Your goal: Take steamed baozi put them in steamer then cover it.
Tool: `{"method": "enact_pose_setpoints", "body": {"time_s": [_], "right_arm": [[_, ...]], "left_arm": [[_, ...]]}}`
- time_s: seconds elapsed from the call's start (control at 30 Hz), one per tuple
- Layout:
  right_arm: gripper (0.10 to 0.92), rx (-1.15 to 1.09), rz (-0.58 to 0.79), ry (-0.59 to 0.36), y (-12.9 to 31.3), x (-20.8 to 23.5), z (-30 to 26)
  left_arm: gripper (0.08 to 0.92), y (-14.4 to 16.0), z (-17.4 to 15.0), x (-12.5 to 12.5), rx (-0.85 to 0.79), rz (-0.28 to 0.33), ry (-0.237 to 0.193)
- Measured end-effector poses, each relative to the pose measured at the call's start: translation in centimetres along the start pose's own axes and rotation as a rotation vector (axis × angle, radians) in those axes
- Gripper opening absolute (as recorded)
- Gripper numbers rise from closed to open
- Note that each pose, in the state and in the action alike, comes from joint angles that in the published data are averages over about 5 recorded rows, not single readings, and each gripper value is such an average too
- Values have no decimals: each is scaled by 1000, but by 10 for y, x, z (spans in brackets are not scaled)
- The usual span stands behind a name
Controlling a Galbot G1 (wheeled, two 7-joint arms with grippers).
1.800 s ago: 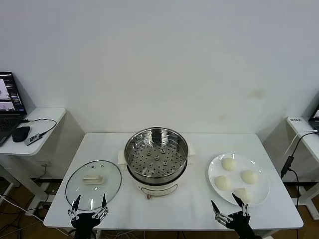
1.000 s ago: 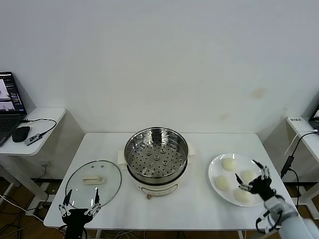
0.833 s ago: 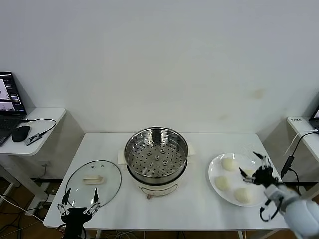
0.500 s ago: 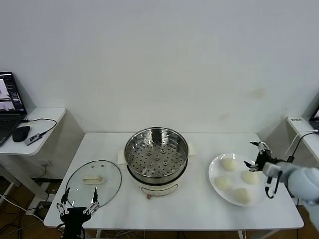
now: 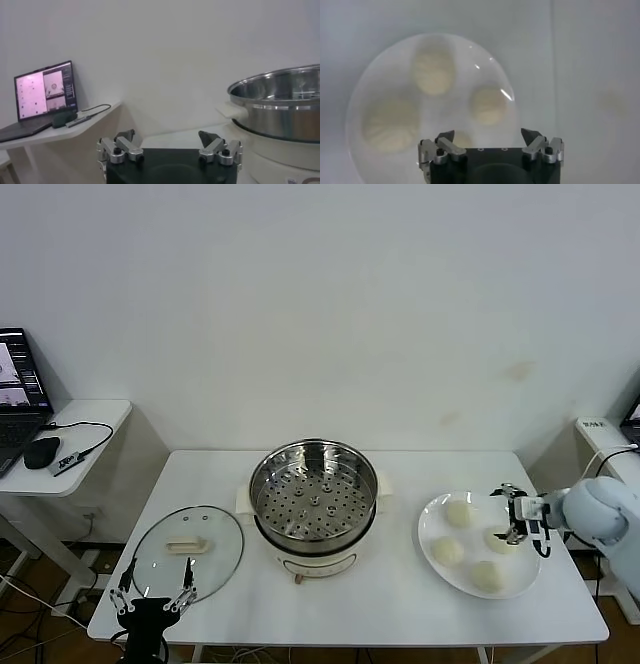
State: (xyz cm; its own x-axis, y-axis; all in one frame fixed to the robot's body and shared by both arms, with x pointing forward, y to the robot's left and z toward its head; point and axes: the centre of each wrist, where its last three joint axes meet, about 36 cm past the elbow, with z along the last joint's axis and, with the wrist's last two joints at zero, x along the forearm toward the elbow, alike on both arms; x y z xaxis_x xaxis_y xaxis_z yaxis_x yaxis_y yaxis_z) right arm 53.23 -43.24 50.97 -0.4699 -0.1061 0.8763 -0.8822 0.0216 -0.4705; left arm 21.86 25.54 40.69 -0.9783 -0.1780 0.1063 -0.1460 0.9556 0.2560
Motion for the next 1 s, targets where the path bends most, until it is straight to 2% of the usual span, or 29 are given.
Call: {"method": "enact_pose_setpoints", "body": {"time_s": [0.5,1.0], "right_arm": [[823,72,-140,22,-59,-63,-33],[798,87,-174,82,-79,-100,-48]], "left_arm": [[823,4,0,-3,-8,-24,-5],[823,6,8,-8,-15,-29,8]]}}
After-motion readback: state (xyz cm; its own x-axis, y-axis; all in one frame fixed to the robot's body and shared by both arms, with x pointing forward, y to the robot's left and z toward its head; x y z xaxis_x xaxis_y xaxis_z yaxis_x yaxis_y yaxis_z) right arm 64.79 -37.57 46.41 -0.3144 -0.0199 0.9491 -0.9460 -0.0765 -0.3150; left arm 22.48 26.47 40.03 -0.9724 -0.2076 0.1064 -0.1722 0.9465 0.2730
